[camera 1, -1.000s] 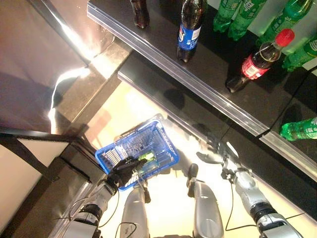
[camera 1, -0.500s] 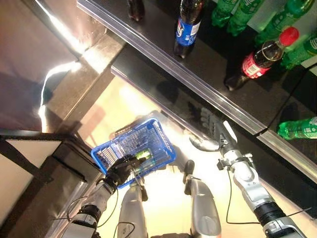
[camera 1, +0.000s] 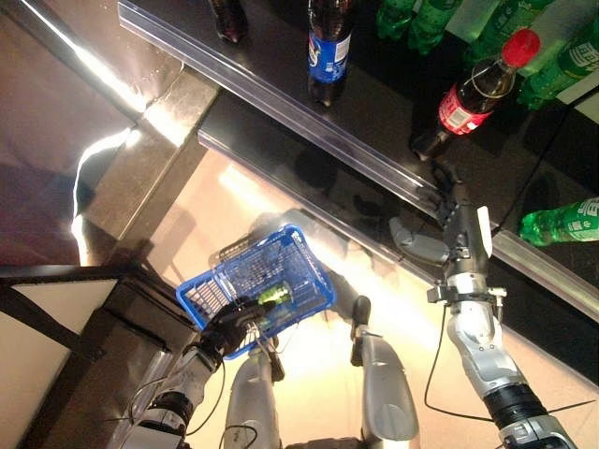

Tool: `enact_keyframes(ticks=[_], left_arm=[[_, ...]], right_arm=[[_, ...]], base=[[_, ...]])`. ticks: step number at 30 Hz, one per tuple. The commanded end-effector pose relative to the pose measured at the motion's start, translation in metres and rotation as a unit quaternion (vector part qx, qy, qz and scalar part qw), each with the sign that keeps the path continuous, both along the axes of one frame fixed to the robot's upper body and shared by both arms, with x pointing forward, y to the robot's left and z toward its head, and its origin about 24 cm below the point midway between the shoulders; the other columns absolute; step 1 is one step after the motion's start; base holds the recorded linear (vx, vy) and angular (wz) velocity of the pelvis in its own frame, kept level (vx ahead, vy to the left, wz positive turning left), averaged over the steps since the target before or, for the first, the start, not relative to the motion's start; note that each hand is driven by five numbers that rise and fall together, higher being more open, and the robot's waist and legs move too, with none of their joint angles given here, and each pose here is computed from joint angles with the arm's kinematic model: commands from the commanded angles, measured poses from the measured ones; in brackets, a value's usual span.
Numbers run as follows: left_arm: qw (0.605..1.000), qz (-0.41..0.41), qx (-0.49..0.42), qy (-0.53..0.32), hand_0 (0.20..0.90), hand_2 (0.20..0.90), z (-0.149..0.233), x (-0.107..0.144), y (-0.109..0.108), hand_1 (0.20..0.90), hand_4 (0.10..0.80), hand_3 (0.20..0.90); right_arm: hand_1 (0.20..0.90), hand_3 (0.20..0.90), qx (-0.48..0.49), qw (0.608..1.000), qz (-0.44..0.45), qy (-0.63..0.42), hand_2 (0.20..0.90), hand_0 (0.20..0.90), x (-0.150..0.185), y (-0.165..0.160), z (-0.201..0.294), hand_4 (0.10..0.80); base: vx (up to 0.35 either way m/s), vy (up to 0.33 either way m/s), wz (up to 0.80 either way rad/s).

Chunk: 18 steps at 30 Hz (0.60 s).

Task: Pick up the drink and place into the basket.

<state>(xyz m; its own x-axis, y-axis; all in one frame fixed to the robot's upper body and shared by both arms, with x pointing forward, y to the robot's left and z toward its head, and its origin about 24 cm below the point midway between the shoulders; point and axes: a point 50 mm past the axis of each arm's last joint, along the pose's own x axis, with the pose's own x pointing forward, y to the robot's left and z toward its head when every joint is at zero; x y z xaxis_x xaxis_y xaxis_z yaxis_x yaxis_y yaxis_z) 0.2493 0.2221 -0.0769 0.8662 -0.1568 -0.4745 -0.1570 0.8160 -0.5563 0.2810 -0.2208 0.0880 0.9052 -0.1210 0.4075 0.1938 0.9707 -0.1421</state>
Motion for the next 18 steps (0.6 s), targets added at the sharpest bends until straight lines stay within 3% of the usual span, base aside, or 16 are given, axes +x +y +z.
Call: enact_keyframes(ticks=[1, 18], left_arm=[[0.999, 0.001, -0.037, -0.035, 0.3, 0.3, -0.001, -0.013, -0.001, 0.3, 0.1, 0.2], [0.999, -0.001, -0.041, -0.026, 0.3, 0.3, -0.006, -0.018, -0.001, 0.3, 0.1, 0.2]], right_arm=[[0.9, 0.9, 0.047, 0.985, -0.033, -0.166, 0.9, 0.9, -0.011, -0.014, 0.053, 0.8], [0.9, 0.9, 0.068, 0.972, -0.044, -0.223, 0.9, 0.9, -0.017, -0.02, 0.074, 0.8]], base=[[0.0, 0.0, 0.0], [0.021, 0.002, 0.0]])
